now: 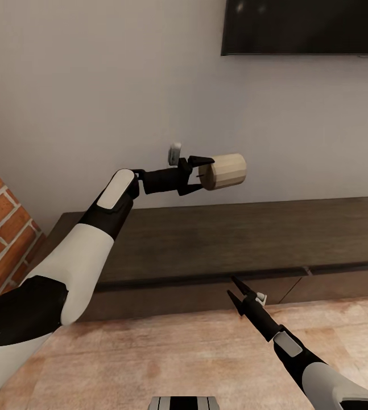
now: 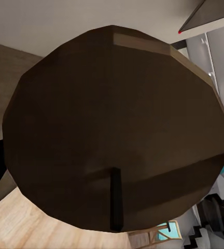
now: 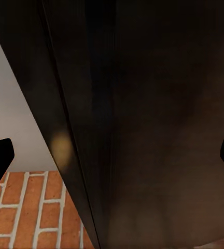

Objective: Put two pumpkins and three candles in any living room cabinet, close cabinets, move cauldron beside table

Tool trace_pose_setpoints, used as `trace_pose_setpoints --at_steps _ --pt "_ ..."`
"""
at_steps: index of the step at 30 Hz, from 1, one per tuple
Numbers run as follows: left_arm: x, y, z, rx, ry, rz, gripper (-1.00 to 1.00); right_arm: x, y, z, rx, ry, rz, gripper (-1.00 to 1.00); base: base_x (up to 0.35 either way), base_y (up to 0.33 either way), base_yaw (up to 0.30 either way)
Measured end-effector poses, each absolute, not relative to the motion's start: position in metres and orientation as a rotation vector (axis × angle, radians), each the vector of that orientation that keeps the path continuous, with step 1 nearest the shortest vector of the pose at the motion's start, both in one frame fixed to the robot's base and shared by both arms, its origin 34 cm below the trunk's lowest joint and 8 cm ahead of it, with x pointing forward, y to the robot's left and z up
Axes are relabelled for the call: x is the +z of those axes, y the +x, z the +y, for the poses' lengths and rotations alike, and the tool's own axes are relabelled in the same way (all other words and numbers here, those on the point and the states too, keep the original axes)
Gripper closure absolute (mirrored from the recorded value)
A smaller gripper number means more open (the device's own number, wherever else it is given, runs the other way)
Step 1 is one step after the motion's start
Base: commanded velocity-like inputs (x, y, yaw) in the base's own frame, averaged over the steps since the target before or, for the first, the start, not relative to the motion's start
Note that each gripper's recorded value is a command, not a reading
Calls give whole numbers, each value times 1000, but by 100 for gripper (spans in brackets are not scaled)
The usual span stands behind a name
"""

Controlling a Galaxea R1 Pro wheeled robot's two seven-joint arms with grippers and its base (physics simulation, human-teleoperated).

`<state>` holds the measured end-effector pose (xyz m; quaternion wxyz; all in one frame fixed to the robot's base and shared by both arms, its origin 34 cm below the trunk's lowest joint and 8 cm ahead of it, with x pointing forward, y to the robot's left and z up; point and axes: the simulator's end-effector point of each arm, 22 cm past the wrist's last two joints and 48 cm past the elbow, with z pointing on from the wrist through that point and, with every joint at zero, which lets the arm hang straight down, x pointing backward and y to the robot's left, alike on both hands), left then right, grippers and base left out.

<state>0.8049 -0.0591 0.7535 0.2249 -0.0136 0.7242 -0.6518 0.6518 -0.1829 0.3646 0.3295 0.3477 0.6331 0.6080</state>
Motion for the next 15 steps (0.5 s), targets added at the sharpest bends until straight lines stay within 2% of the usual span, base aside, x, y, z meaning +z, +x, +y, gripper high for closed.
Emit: trace_pose_setpoints --at_steps 15 --pt "738 810 -59 -1804 -55 2013 100 353 649 -183 1585 929 1669 -100 0 0 0"
